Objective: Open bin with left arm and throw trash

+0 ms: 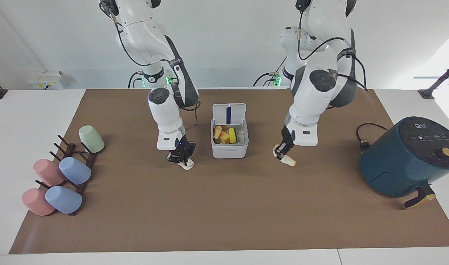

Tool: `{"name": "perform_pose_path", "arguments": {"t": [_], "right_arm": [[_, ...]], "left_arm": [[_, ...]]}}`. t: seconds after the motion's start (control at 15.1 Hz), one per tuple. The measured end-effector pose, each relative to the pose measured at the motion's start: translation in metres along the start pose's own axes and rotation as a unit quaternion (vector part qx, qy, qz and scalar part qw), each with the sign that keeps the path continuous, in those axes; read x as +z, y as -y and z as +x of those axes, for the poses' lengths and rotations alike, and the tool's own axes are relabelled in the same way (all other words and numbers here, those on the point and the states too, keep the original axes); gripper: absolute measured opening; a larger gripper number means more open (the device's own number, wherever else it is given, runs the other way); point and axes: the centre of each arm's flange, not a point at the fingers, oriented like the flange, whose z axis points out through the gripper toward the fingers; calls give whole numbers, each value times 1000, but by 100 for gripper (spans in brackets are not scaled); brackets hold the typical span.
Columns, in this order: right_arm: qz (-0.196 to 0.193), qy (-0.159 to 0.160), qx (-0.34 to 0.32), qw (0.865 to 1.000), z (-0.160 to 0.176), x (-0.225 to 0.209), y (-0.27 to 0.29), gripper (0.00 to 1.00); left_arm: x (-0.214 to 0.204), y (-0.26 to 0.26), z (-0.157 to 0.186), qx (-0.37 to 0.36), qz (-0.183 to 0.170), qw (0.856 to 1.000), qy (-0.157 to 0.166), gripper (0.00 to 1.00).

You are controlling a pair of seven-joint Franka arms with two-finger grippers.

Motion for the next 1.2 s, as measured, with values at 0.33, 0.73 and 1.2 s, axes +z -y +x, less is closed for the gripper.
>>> {"name": "perform_pose_path", "arguments": {"t": [0.33, 0.73, 1.2], "right_arm": [[3, 13, 17, 1000, -1, -31, -10, 2], [9, 34, 78, 996, -2, -97, -4, 2], [14, 66, 161, 985, -9, -166, 7, 2]], "left_arm": [[6, -43, -86, 150, -11, 988, 32, 18], [37, -44, -131, 224, 9, 973, 53, 18], [44, -40, -133, 246, 12, 968, 55, 56]]}}
